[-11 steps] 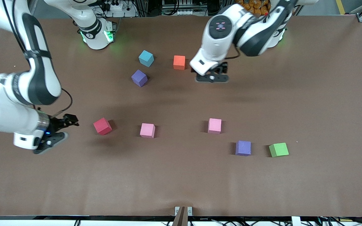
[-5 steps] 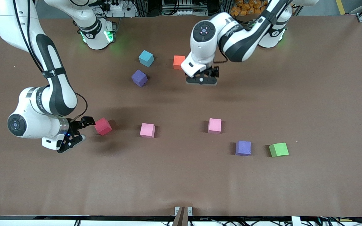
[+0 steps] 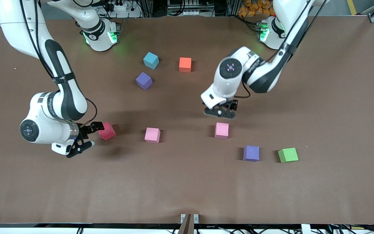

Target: Arrange blocks into number 1

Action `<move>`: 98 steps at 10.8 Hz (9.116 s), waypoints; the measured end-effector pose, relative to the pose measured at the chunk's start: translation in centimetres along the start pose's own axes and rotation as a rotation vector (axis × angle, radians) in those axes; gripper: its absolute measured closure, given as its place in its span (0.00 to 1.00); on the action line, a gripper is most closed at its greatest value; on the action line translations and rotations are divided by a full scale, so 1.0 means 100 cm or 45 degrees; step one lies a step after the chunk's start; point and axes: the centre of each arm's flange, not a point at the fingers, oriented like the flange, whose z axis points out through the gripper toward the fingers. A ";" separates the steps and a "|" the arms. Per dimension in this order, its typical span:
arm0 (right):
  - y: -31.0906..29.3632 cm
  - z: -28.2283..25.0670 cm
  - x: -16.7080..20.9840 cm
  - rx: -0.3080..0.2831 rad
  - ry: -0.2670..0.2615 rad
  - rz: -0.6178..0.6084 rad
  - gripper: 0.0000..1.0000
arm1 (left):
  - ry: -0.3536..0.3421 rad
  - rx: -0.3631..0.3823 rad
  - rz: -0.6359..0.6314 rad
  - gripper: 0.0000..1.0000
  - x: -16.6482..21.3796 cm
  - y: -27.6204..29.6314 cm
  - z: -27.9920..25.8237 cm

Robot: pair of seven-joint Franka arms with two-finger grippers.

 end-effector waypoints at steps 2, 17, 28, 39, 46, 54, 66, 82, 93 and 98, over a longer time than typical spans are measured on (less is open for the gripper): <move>-0.004 0.012 0.004 -0.015 0.012 0.002 0.00 | 0.022 -0.022 -0.028 0.00 0.017 -0.009 0.015; -0.020 0.063 0.002 -0.072 0.036 -0.019 0.07 | 0.038 -0.048 -0.164 0.41 0.039 0.001 0.085; -0.062 -0.016 0.017 -0.115 0.080 0.331 0.41 | -0.163 -0.033 -0.271 0.45 -0.133 0.197 0.091; -0.135 -0.054 0.020 -0.132 0.069 0.642 0.41 | -0.168 0.007 -0.164 0.45 -0.186 0.211 0.088; -0.141 -0.055 0.017 -0.133 0.059 0.650 0.41 | -0.150 -0.023 -0.181 0.24 -0.184 0.215 0.082; -0.221 -0.042 0.017 -0.155 0.056 0.728 0.41 | 0.125 -0.114 -0.411 0.00 -0.077 0.123 -0.059; -0.450 0.122 -0.049 -0.053 0.115 0.685 0.41 | 0.140 0.037 -0.227 0.00 0.093 -0.181 -0.019; -0.288 0.002 0.018 -0.015 0.260 0.837 0.00 | 0.115 0.021 -0.209 0.00 0.133 -0.193 0.059; -0.229 0.061 0.089 -0.076 0.346 0.688 0.00 | 0.124 -0.017 -0.145 0.40 0.129 -0.139 0.085; -0.221 0.088 0.089 -0.100 0.304 0.686 0.20 | 0.084 -0.177 -0.305 0.41 0.080 0.026 0.051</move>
